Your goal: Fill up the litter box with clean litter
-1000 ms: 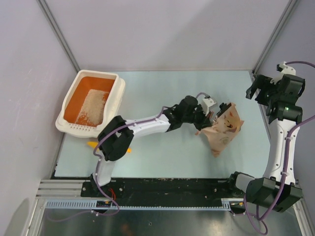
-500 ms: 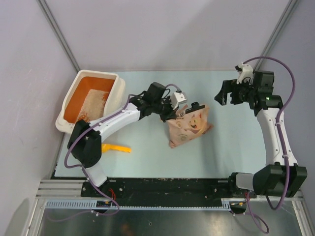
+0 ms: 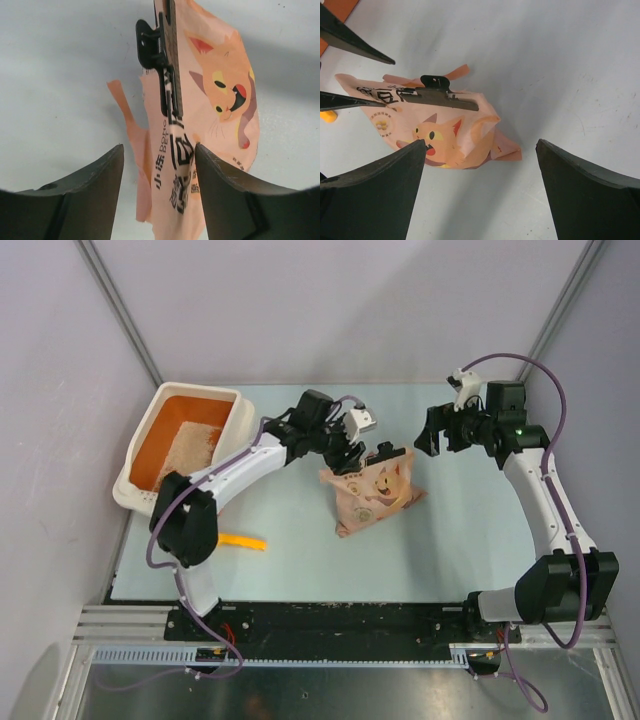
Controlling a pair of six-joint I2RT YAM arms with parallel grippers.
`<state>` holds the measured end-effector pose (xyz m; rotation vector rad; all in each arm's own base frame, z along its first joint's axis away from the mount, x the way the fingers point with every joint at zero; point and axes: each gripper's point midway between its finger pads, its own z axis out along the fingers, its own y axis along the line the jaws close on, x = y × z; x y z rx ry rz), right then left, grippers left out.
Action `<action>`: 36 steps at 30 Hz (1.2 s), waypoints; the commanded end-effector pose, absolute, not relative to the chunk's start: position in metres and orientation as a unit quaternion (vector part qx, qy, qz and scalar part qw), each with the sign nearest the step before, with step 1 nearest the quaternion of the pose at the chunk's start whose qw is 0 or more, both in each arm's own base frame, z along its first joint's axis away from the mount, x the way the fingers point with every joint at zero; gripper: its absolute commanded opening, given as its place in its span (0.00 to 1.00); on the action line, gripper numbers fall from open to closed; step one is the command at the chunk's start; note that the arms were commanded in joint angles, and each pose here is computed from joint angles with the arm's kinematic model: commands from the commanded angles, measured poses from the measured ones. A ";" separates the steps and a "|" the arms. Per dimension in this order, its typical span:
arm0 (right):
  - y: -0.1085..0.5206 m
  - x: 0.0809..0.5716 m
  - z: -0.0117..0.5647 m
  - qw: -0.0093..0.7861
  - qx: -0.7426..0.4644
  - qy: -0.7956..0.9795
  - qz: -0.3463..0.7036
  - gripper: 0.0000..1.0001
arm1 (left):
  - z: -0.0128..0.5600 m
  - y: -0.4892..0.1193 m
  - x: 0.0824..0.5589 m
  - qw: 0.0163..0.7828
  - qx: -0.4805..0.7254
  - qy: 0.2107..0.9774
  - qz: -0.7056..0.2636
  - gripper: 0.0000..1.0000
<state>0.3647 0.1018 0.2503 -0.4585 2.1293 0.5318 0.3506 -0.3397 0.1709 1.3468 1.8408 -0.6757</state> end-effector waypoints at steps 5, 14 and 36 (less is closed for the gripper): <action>0.095 0.367 0.269 0.461 -0.200 0.843 0.193 0.98 | 0.175 -0.377 0.353 0.364 0.537 0.686 -0.327 0.60; 0.092 0.368 0.267 0.460 -0.192 0.844 0.197 0.98 | 0.170 -0.362 0.336 0.355 0.558 0.683 -0.310 0.20; 0.111 0.373 0.257 0.449 -0.211 0.843 0.208 0.98 | 0.168 -0.234 0.302 0.338 0.560 0.729 -0.200 0.00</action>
